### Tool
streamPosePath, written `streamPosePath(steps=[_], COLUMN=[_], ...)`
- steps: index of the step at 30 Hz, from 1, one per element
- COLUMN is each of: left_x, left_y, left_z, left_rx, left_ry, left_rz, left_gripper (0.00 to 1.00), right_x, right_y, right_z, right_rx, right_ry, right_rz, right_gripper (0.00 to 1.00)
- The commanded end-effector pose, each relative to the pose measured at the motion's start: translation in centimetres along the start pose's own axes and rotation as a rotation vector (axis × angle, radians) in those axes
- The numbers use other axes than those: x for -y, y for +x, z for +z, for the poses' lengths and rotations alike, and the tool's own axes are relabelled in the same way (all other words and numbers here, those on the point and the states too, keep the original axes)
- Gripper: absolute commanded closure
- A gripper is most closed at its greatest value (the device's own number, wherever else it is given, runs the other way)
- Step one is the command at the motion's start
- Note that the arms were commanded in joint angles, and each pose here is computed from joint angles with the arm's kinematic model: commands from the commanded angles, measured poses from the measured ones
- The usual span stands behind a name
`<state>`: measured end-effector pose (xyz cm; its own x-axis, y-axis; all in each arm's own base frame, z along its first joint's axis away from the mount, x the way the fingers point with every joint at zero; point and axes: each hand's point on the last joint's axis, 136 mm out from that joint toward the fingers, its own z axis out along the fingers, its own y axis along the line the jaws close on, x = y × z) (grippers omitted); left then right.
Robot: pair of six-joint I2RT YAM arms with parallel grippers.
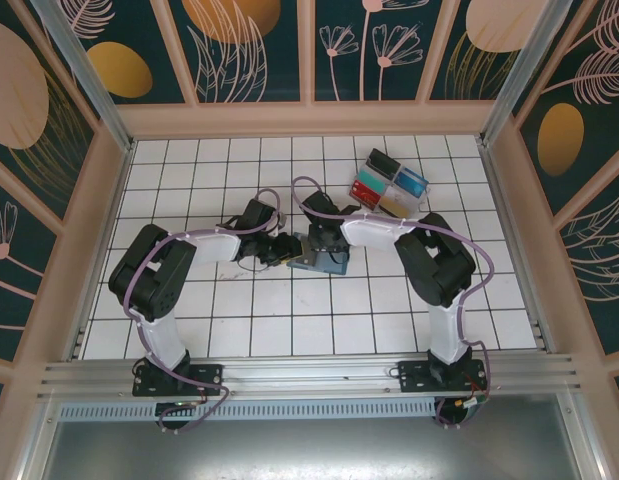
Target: Take the credit cards out of the card holder
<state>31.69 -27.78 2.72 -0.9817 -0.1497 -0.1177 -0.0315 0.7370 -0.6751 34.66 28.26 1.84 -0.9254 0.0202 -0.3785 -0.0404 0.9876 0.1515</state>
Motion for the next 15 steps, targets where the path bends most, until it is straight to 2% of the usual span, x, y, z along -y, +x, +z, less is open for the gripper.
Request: streamPosePath(steps=[1, 7, 15], left_x=[0.8, 4.0, 4.3], left_y=[1.4, 0.7, 1.0], left_z=[1.0, 0.2, 0.5], left_rx=[-0.066, -0.057, -0.069], left_ry=[0.04, 0.172, 0.206], left_rz=[0.023, 0.048, 0.028], left_gripper=[0.69, 0.72, 0.72], right_x=[3.1, 2.7, 2.1], right_y=[5.7, 5.6, 5.3], right_z=[3.4, 3.2, 2.7], right_rx=[-0.192, -0.195, -0.196], right_ry=[0.072, 0.019, -0.056], right_rz=[-0.011, 0.018, 0.063], right_gripper=[0.7, 0.71, 0.72])
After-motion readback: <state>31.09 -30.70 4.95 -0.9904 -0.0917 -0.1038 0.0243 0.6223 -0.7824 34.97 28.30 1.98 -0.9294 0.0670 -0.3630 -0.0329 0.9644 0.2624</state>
